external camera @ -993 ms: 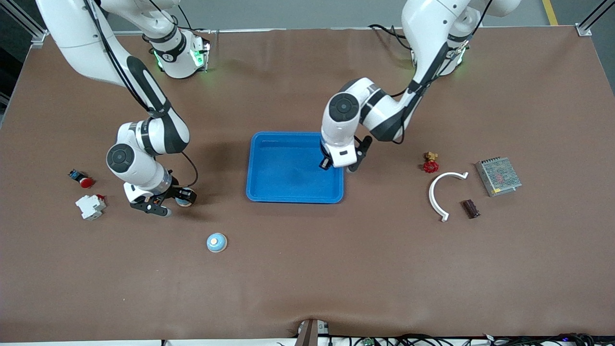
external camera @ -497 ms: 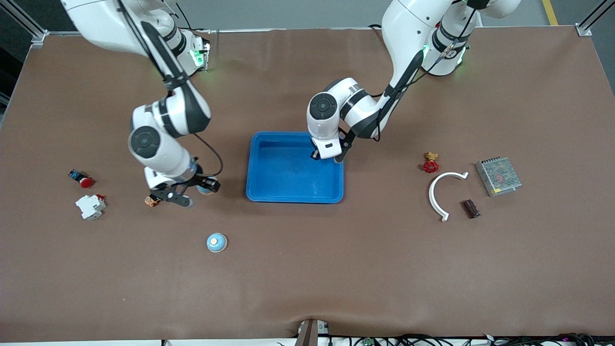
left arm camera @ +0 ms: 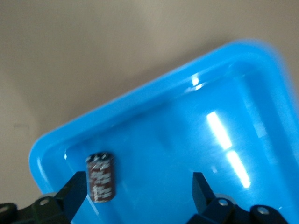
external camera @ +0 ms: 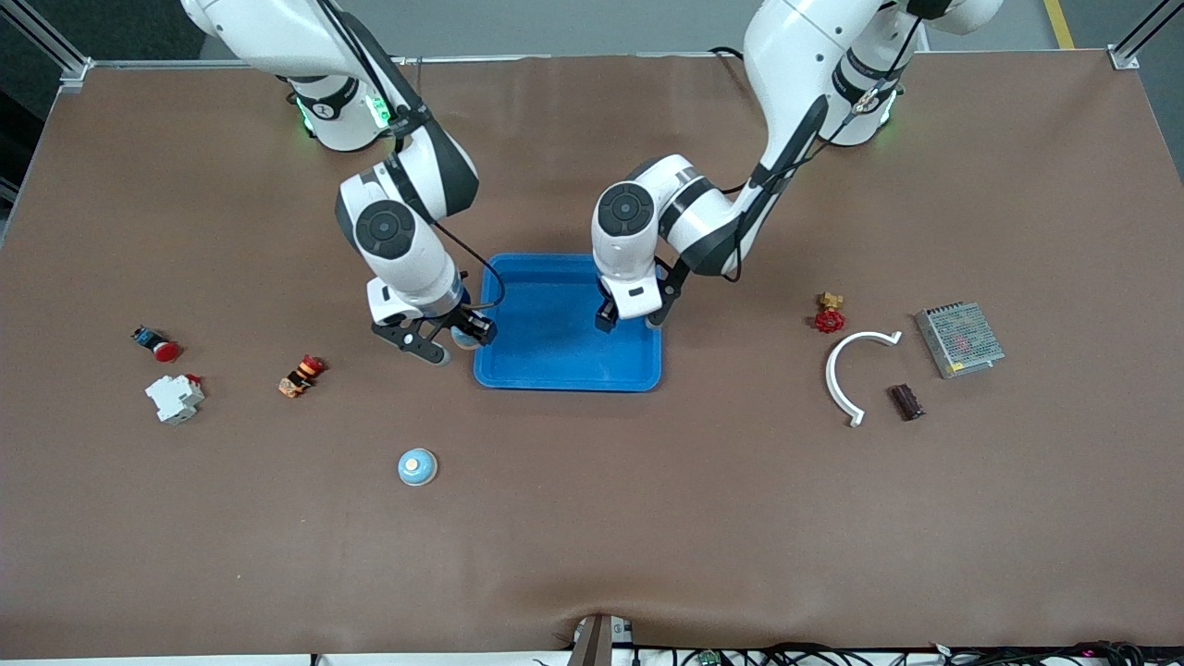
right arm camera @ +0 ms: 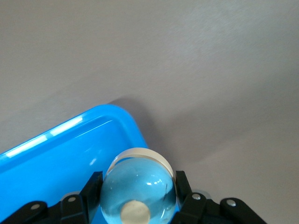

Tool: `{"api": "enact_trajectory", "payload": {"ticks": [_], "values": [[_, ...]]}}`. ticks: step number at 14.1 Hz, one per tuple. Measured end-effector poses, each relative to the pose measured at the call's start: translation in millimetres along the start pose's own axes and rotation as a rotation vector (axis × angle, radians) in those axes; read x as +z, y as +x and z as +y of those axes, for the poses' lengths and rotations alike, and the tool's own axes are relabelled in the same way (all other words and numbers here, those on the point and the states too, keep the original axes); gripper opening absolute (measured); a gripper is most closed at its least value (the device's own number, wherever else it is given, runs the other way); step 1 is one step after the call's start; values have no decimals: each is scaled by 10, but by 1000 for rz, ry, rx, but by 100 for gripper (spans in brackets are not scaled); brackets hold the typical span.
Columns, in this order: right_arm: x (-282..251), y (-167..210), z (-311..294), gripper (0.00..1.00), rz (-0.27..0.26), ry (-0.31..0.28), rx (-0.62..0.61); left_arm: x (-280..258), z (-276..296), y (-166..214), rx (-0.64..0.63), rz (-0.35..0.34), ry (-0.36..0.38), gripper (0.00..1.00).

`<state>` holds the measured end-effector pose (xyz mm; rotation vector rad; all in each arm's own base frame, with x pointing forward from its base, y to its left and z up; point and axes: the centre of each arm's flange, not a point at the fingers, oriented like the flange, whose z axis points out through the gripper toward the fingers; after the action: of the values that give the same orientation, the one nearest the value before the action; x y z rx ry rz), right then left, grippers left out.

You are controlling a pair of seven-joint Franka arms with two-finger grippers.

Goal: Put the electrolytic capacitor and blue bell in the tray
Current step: 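Drop the bell with the right gripper while the left gripper reaches the capacitor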

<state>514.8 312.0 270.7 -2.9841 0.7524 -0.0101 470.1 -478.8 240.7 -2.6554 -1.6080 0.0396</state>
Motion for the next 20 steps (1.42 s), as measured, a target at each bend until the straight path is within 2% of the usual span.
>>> {"api": "enact_trajectory", "payload": {"ticks": [2, 6, 9, 12, 20], "values": [[31, -112, -100, 67, 13, 25, 19, -280, 177, 337, 4, 46, -6, 100], [261, -221, -201, 67, 15, 36, 39, -765, 368, 1290, 70, 67, -21, 100], [458, -205, -223, 67, 17, 41, 42, -945, 333, 2088, 139, 75, 21, 100], [609, -161, -241, 67, 12, 29, 46, -906, 240, 2809, 181, 64, 64, 100], [887, -156, -326, 67, -1, 10, 65, -591, -211, 4140, 227, 18, 138, 100]]}}
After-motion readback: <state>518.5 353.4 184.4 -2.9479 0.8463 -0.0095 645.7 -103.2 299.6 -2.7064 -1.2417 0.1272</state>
